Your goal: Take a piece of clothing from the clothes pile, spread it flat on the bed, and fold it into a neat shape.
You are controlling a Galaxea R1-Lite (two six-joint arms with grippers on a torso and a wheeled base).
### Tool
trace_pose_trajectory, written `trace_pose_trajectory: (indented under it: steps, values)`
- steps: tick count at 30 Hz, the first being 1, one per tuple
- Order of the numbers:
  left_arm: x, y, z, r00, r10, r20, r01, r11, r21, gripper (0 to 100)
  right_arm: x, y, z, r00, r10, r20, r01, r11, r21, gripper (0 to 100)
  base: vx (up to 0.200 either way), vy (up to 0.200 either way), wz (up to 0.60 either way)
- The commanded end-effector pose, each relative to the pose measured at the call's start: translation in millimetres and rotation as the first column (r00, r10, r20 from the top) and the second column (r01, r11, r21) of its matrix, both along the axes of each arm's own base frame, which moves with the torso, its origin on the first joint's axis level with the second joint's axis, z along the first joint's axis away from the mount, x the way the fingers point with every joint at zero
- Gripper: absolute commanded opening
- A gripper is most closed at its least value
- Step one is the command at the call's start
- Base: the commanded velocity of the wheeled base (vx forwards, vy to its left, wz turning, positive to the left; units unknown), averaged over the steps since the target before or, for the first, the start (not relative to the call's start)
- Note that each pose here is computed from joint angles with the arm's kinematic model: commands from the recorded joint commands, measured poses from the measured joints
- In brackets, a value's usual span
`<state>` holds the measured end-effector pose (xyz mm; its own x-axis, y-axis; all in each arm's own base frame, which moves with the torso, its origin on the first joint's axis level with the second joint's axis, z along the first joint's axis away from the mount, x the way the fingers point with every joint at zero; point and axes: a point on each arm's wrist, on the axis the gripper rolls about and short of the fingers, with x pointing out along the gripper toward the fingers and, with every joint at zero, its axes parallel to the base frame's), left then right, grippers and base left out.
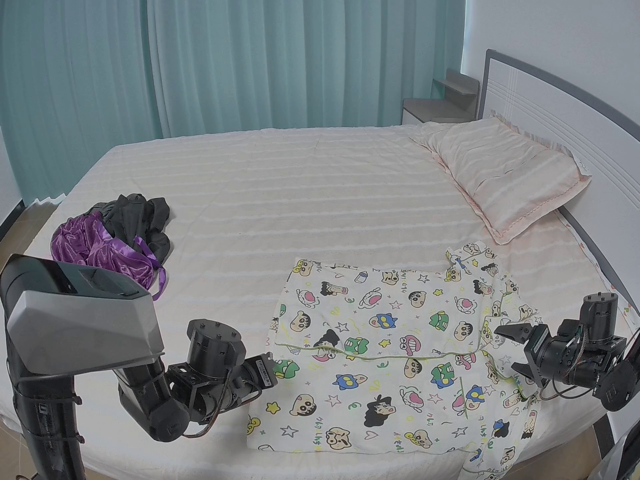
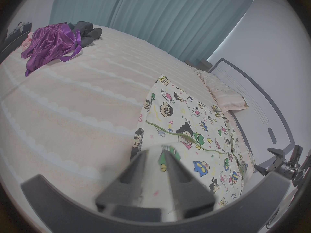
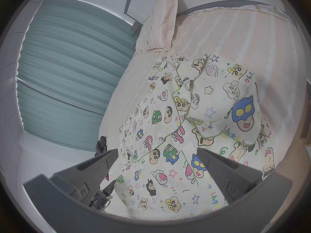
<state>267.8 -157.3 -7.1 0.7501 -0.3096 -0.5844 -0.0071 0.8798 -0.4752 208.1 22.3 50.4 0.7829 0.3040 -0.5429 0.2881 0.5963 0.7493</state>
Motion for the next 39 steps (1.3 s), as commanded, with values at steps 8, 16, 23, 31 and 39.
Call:
trace_pose_trajectory:
  steps: [8,16,23,31,39]
  values:
    - [24.7,27.6,5.0,0.994,0.105,0.015,-0.102,0.989,-0.106,100,-0.4,0.1,-0.2,1.000,0.001,-0.002,-0.001,1.000,0.000,100,0.000,0.000,0.00]
    - [27.5,29.7,4.2,0.995,-0.086,-0.041,0.074,0.970,-0.232,100,-0.3,0.1,-0.4,1.000,0.001,-0.002,-0.001,1.000,0.000,100,0.000,0.000,0.00]
    - [27.6,27.3,-3.5,0.982,-0.172,-0.077,0.145,0.950,-0.278,100,0.0,0.1,-1.6,1.000,0.001,-0.008,-0.001,1.000,-0.001,100,0.000,0.000,0.00]
    - [29.9,21.1,-11.2,0.976,-0.200,-0.089,0.168,0.945,-0.281,100,0.4,-0.2,-1.1,1.000,-0.001,-0.005,0.001,1.000,0.000,100,0.000,0.000,0.00]
    - [39.0,6.5,-11.4,0.970,-0.221,-0.104,0.187,0.946,-0.266,0,-0.1,-0.6,-0.7,1.000,-0.002,-0.003,0.002,1.000,0.000,100,0.000,0.000,0.00]
